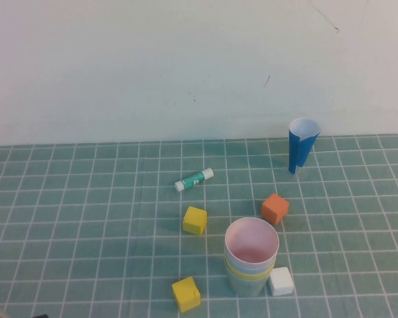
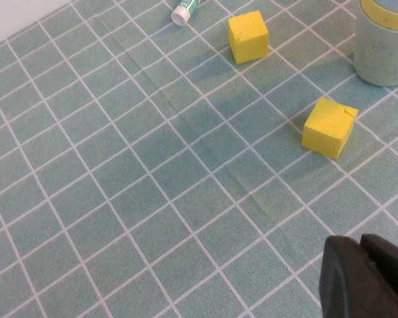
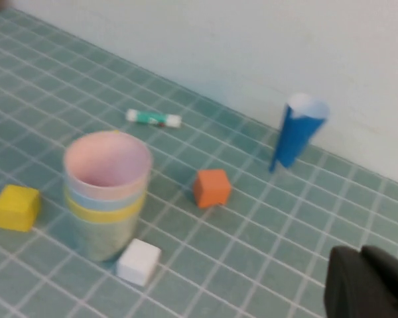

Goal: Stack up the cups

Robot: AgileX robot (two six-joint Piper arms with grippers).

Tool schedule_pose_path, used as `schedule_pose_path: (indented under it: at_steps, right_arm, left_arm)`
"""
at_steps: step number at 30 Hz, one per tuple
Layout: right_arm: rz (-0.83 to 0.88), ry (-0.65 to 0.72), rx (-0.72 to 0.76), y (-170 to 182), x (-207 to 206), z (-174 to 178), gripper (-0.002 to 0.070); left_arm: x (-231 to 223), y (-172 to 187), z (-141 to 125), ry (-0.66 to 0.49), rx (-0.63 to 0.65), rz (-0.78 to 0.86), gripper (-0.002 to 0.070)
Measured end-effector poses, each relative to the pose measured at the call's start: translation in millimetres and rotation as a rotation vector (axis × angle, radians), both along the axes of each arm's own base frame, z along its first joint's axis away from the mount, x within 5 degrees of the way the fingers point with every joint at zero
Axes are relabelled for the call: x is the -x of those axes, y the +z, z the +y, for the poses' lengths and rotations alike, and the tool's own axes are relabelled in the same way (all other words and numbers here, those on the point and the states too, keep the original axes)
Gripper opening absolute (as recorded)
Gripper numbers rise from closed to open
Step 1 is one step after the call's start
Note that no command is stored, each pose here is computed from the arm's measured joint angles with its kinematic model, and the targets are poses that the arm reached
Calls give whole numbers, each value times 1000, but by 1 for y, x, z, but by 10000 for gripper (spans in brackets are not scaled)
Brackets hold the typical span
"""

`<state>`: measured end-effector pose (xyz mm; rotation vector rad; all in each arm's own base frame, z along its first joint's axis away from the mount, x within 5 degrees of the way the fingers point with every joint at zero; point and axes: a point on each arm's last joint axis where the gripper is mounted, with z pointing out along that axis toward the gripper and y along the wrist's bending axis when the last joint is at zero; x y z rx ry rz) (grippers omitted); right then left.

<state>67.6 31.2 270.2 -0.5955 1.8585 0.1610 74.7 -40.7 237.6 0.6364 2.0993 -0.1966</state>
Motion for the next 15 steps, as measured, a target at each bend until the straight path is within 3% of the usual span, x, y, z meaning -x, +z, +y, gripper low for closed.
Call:
schedule_pose_path:
  at_steps: [7,15]
  right_arm:
    - [-112,-297,23,-52,3,-24,-1]
    - [-154,-422,-7,-79,14,-31,-1]
  left_arm:
    - [0,0,0,0,0,0,-1]
    - [0,0,0,1,1,1,-1]
